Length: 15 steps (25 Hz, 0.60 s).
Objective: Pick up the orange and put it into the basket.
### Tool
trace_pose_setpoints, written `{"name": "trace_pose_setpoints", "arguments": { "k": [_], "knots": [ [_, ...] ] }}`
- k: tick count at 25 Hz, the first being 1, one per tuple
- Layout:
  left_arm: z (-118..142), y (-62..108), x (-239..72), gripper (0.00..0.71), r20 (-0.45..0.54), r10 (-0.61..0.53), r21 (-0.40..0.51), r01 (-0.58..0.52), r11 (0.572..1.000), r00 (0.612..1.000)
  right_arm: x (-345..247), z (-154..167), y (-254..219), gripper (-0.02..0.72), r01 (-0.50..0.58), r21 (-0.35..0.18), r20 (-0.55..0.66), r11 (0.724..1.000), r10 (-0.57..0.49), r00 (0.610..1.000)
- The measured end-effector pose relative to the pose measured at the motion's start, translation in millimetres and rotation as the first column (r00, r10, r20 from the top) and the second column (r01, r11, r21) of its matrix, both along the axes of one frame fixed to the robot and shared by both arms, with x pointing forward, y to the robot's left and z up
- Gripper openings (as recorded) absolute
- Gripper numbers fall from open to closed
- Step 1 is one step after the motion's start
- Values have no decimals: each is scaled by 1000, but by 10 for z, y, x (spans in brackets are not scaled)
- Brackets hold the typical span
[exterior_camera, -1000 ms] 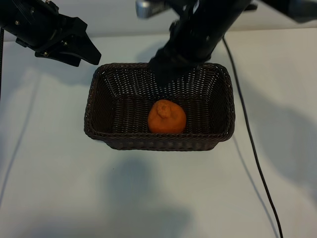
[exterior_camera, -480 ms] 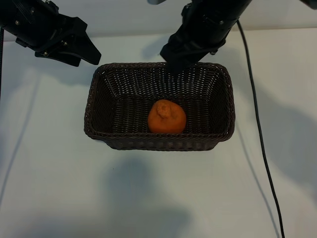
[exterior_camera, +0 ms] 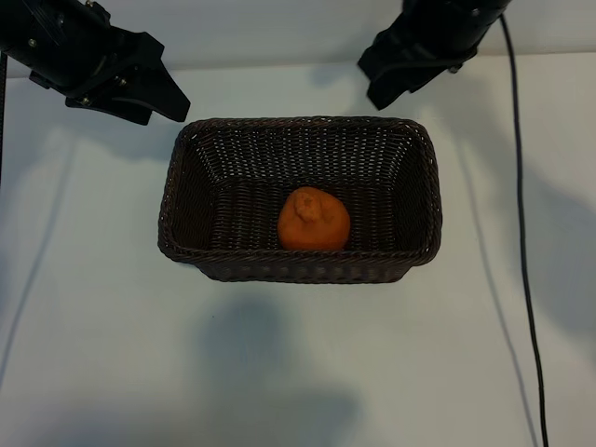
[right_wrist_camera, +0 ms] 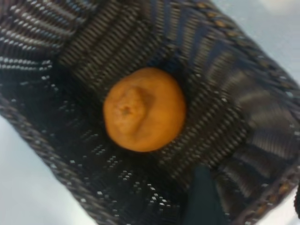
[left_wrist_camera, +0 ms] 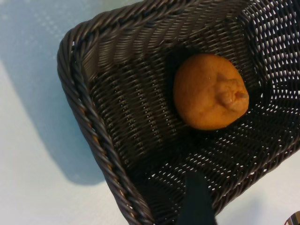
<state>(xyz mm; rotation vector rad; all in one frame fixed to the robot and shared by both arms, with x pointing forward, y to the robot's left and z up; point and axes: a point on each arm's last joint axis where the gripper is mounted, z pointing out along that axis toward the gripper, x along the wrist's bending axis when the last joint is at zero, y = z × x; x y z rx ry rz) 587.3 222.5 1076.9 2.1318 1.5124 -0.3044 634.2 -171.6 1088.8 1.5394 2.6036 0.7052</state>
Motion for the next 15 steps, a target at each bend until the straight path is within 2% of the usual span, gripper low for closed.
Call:
{"name": "trace_pose_setpoints", "arguments": {
  "k": [13,15],
  "knots": [
    [0,0,0,559,9,-14,2,14,1000,1000,45,144,-697,452,131,-27,49,991,-130,990],
    [0,0,0,559,9,-14,2,14,1000,1000,18,87,-808,447,144,-39,31,989,-143,989]
  ]
}}
